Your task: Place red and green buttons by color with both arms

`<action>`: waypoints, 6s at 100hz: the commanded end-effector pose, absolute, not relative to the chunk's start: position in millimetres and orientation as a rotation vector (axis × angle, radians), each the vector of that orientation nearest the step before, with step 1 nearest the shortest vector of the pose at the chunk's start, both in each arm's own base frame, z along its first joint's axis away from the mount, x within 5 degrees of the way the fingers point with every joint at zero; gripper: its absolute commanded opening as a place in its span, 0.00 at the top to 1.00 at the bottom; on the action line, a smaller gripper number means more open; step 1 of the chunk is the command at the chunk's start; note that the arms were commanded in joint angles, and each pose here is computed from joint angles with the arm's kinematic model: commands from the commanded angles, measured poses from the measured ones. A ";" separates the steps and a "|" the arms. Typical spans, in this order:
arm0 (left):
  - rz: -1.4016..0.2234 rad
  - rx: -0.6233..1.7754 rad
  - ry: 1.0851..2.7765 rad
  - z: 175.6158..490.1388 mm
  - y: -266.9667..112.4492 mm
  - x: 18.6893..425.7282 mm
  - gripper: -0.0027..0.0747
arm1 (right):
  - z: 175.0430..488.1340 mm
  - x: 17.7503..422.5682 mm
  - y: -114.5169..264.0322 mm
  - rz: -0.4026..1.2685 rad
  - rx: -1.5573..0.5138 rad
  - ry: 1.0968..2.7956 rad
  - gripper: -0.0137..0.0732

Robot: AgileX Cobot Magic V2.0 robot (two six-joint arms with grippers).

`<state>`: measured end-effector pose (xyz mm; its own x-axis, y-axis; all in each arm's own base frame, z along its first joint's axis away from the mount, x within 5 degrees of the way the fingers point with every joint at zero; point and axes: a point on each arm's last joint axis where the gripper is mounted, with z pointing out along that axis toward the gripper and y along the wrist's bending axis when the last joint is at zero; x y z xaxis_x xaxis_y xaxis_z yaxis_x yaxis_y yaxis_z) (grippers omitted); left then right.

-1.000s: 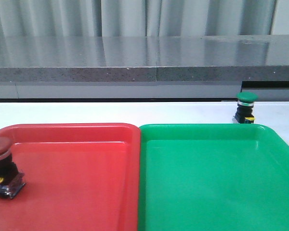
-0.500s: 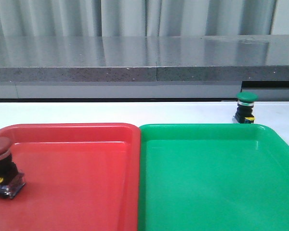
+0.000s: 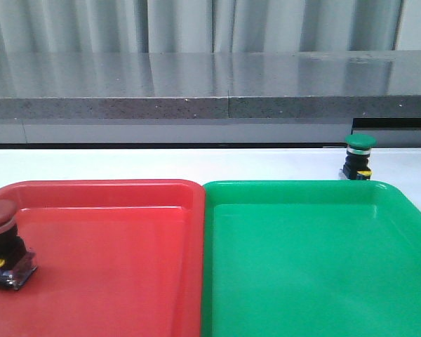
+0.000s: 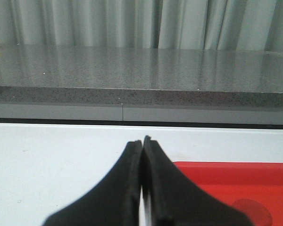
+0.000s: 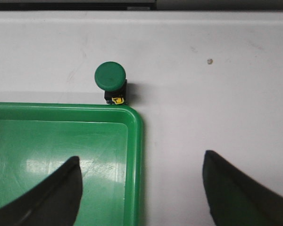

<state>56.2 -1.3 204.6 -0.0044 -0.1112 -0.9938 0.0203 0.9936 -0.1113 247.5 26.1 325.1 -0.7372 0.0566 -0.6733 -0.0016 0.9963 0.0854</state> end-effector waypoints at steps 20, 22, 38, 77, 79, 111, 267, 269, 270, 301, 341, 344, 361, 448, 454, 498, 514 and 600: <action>-0.113 -0.079 1.469 209.8 -0.9 53.7 0.99 | 329.6 289.8 45.3 0.162 0.008 2.356 0.17; -0.113 -0.079 1.469 209.8 -0.9 53.7 0.99 | 328.7 293.8 46.9 0.163 0.004 2.362 0.17; -0.113 -0.079 1.469 209.8 -0.9 53.7 0.99 | 318.5 325.4 55.7 0.175 0.016 2.421 0.17; -0.113 -0.079 1.469 209.8 -0.9 53.7 0.99 | 288.9 381.6 68.8 0.178 0.022 2.531 0.17; -0.113 -0.079 1.469 209.8 -0.9 53.7 0.99 | 285.7 383.7 69.2 0.176 0.022 2.545 0.17; -0.113 -0.079 1.469 209.8 -0.9 53.7 0.99 | 249.8 412.9 74.0 0.152 0.023 2.672 0.17; -0.113 -0.079 1.469 209.8 -0.9 53.7 0.99 | 283.5 297.3 152.9 0.190 -0.082 2.616 0.71; -0.113 -0.079 1.469 209.8 -0.9 53.7 0.99 | 281.0 294.9 155.3 0.189 -0.094 2.624 0.71; -0.113 -0.079 1.469 209.8 -0.9 53.7 0.99 | 280.2 294.2 156.1 0.190 -0.096 2.626 0.71; -0.113 -0.079 1.469 209.8 -0.9 53.7 0.99 | 249.5 267.3 184.1 0.277 -0.138 2.668 0.71; -0.113 -0.079 1.469 209.8 -0.9 53.7 0.99 | 226.1 265.3 183.7 0.230 -0.145 2.733 0.71; -0.113 -0.079 1.469 209.8 -0.9 53.7 0.99 | 226.1 265.3 183.6 0.230 -0.145 2.734 0.71; -0.113 -0.079 1.469 209.8 -0.9 53.7 0.99 | 224.0 265.4 183.8 0.226 -0.145 2.740 0.71; -0.113 -0.079 1.469 209.8 -0.9 53.7 0.99 | 250.5 261.5 177.6 0.301 -0.227 2.639 0.21; -0.113 -0.079 1.469 209.8 -0.9 53.7 0.99 | 258.5 261.9 170.8 0.317 -0.229 2.616 0.21; -0.113 -0.079 1.469 209.8 -0.9 53.7 0.99 | 305.2 260.3 87.3 0.253 -0.120 2.446 0.21; -0.113 -0.079 1.469 209.8 -0.9 53.7 0.99 | 303.8 248.1 49.9 0.196 -0.017 2.422 0.27; -0.113 -0.079 1.469 209.8 -0.9 53.7 0.99 | 294.7 167.2 0.4 0.049 0.058 2.027 0.92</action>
